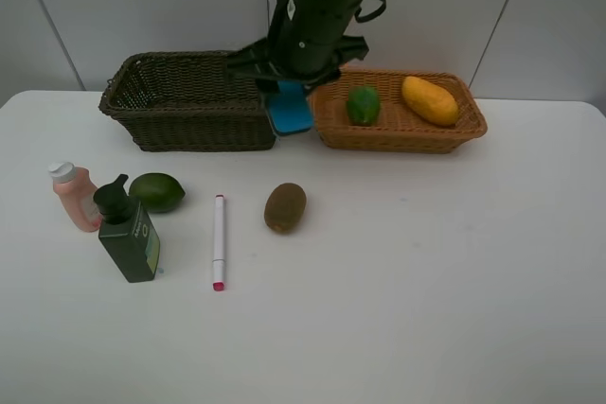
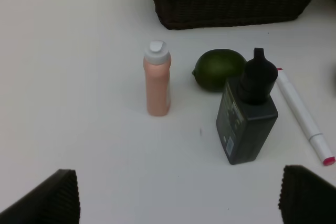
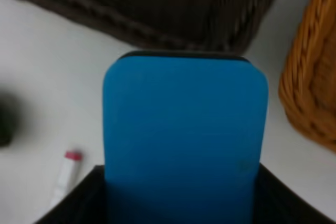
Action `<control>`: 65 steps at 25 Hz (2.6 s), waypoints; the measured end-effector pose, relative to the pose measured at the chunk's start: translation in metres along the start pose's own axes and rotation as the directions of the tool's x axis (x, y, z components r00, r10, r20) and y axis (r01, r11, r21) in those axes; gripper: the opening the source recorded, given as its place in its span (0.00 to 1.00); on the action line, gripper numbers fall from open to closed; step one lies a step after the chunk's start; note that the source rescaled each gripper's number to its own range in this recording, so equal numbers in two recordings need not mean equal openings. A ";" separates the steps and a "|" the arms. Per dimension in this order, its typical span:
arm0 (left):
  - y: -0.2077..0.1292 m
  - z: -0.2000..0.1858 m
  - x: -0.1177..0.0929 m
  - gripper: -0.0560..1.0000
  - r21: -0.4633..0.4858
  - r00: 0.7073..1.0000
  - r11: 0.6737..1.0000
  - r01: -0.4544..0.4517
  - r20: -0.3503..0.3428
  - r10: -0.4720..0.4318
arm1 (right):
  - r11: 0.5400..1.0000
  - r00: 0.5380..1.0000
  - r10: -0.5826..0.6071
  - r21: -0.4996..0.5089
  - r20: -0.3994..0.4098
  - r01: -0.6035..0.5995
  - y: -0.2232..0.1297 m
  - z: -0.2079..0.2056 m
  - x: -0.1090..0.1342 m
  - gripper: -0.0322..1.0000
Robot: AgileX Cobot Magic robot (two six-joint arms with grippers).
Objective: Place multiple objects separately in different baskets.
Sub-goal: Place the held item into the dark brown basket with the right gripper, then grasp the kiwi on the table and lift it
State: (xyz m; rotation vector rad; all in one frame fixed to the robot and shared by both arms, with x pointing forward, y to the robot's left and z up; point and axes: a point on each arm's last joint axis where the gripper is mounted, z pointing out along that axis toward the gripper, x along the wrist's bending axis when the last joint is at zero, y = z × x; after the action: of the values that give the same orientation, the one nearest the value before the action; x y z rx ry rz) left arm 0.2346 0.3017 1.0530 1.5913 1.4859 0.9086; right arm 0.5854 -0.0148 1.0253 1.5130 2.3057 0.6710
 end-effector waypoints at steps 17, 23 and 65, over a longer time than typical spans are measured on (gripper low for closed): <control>0.000 0.000 0.000 1.00 0.000 1.000 1.000 0.000 0.000 0.000 | 0.947 0.990 -0.117 -0.308 -0.083 0.086 0.057 0.055 0.026 0.03; 0.000 0.000 0.000 1.00 0.000 1.000 1.000 0.000 0.000 0.000 | 0.919 0.991 -0.097 -0.390 -0.091 0.054 0.065 0.080 0.009 0.03; 0.000 0.000 0.000 1.00 0.000 1.000 1.000 0.000 0.000 0.000 | 0.891 0.991 -0.135 -0.440 -0.017 0.113 0.075 0.070 -0.011 1.00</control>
State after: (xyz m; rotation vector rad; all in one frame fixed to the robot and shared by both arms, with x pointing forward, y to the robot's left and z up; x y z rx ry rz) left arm 0.2346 0.3017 1.0530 1.5913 1.4859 0.9086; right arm 0.6822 0.0157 1.0067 1.1410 2.0716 1.1113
